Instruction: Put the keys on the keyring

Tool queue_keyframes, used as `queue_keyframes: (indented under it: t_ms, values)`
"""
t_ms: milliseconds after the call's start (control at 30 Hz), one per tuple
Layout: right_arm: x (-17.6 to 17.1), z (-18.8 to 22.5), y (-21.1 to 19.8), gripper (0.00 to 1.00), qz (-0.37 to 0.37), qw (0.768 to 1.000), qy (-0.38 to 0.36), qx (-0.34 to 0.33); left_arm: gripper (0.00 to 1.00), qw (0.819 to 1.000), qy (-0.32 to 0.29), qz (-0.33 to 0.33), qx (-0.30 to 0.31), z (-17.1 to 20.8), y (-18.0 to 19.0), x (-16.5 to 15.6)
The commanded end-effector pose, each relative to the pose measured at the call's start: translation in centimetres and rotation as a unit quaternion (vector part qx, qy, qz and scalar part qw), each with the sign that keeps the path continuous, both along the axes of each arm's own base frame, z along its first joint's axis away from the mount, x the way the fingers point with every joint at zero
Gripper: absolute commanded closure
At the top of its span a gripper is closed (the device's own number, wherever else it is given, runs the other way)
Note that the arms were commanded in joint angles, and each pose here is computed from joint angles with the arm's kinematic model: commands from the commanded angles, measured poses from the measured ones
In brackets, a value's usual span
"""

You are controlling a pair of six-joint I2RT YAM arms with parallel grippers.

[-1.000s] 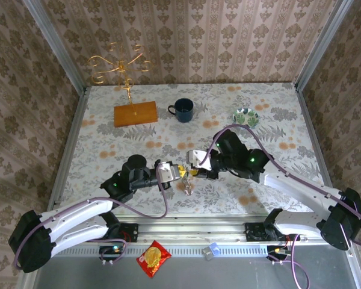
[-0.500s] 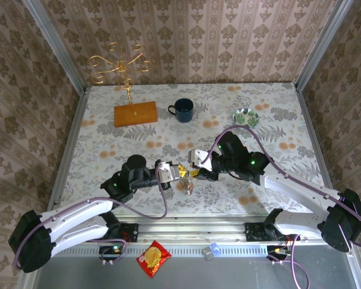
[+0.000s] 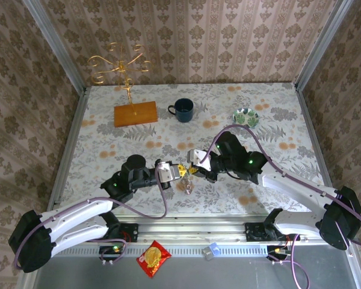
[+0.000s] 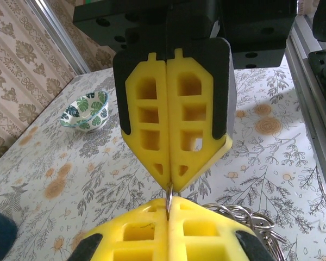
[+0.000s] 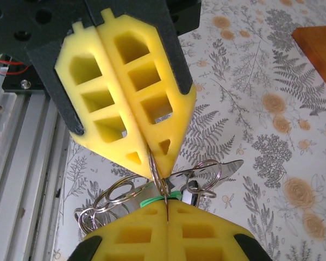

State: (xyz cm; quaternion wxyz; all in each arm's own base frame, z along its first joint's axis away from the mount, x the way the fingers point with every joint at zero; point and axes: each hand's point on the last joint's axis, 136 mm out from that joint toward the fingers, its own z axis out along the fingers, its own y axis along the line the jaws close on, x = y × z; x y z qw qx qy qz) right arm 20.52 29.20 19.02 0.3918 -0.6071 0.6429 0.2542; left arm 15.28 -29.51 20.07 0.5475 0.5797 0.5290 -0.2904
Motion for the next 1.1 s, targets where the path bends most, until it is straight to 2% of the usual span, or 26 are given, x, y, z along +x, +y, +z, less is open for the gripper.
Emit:
queue_keyframes:
  t_ms: [0, 200, 367, 633, 800, 1067]
  values:
    - [0.3, 0.1, -0.5, 1.00, -0.006, 1.000, -0.001, -0.002, 1.00, 0.999, -0.006, -0.009, -0.035, 1.6, -0.2, -0.3]
    - [0.8, -1.0, -0.7, 1.00, -0.016, 1.000, 0.012, -0.007, 1.00, 0.997, 0.004, -0.018, -0.069, 2.4, -0.6, -0.5]
    - [0.6, -0.5, 0.0, 1.00, -0.013, 0.999, 0.025, 0.020, 1.00, 0.995, 0.015, -0.020, -0.096, 2.8, -1.0, -0.5]
    - [0.2, 1.0, -0.7, 0.73, -0.017, 0.997, 0.005, 0.072, 1.00, 0.994, 0.018, -0.016, -0.105, 2.7, -1.1, -0.4]
    - [0.1, 1.4, -0.2, 0.69, -0.010, 0.996, 0.015, 0.091, 1.00, 0.994, 0.022, -0.021, -0.108, 2.8, -1.2, -0.5]
    - [0.2, 1.6, 0.0, 0.69, -0.011, 0.994, 0.014, 0.104, 1.00, 0.993, 0.030, -0.030, -0.107, 2.7, -1.3, -0.8]
